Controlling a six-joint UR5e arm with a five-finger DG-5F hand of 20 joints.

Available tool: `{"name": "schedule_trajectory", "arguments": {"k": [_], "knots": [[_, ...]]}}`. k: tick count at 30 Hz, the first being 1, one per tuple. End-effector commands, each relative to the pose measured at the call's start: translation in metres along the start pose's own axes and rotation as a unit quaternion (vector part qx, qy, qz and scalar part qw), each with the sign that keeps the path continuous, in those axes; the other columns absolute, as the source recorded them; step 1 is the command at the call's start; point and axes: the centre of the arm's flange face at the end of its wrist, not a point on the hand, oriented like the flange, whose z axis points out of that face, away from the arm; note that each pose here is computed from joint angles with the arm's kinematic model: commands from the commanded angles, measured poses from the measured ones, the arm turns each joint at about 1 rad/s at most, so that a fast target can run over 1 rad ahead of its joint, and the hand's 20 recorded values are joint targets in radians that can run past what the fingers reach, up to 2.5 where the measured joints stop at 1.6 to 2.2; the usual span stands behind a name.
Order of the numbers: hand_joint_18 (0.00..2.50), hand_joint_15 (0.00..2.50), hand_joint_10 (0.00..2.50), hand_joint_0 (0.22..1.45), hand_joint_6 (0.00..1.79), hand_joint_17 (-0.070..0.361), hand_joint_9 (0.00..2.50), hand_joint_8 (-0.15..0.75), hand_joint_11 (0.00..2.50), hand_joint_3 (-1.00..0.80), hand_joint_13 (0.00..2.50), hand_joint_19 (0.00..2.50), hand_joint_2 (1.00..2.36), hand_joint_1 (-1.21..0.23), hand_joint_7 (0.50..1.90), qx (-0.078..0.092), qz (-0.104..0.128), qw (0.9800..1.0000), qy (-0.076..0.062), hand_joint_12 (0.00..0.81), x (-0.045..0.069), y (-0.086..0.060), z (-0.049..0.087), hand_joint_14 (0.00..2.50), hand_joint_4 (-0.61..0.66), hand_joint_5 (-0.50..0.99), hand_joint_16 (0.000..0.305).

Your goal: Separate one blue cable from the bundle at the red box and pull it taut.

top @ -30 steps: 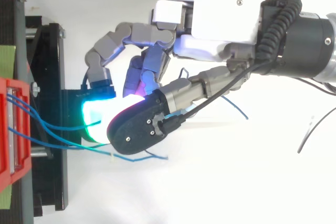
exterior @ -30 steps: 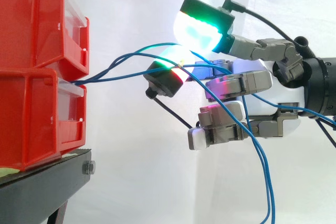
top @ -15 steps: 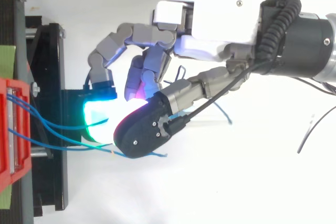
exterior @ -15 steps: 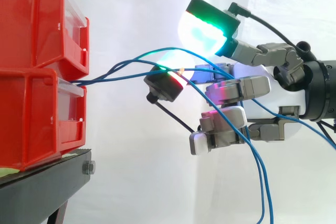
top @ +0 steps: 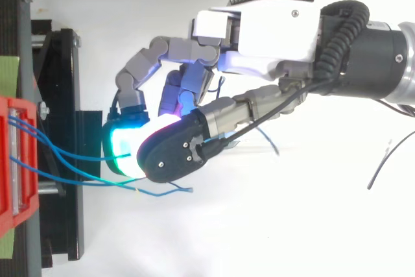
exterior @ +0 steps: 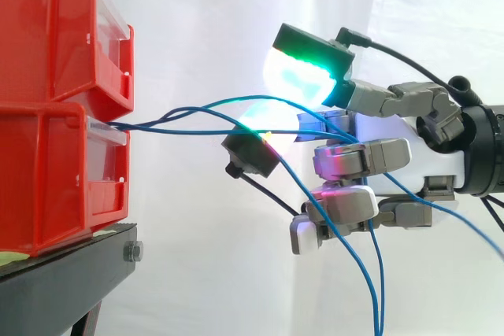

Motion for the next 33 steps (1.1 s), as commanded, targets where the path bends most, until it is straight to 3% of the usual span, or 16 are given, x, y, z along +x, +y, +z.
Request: {"name": "schedule_trajectory", "arguments": {"k": [1, 6, 14, 17, 24, 33], "knots": [[0.62, 1.16, 0.66, 0.6, 0.91, 0.021, 1.33, 0.165, 1.36, -0.26, 1.24, 0.83, 1.01, -0.68, 0.98, -0.005, -0.001, 1.0, 0.0, 0.24, 0.0002, 0.0004, 0.001, 0.02, -0.02, -0.14, 0.009], [0.63, 1.16, 0.68, 0.6, 0.92, 0.021, 1.32, 0.178, 1.38, -0.2, 1.24, 0.83, 1.01, -0.74, 0.98, -0.006, -0.007, 1.0, -0.001, 0.248, 0.0, 0.0017, 0.001, 0.02, -0.02, -0.14, 0.009], [0.61, 1.2, 0.59, 0.64, 0.93, 0.012, 1.28, 0.159, 1.46, -0.28, 1.23, 0.85, 1.01, -0.78, 0.96, -0.003, -0.002, 1.0, -0.001, 0.216, -0.0011, 0.0004, 0.0001, 0.02, -0.03, -0.16, 0.005], [0.6, 1.18, 0.61, 0.64, 0.93, 0.011, 1.26, 0.143, 1.41, -0.5, 1.21, 0.85, 1.0, -0.7, 0.94, -0.004, 0.002, 1.0, -0.001, 0.208, -0.0011, 0.0005, 0.0003, 0.02, -0.03, -0.16, 0.005], [0.55, 1.18, 0.62, 0.62, 0.92, 0.005, 1.27, 0.096, 1.41, -0.5, 1.18, 0.84, 1.0, -0.58, 0.97, -0.003, 0.018, 0.9998, 0.001, 0.194, 0.0012, 0.0012, 0.0005, 0.02, -0.03, -0.15, 0.002], [0.52, 1.19, 0.68, 0.58, 0.91, 0.005, 1.22, 0.1, 1.38, -0.5, 1.15, 0.86, 1.0, -0.58, 0.96, -0.008, 0.01, 0.9999, 0.0, 0.2, 0.0043, 0.001, 0.0017, 0.02, -0.01, -0.15, 0.002]]}}
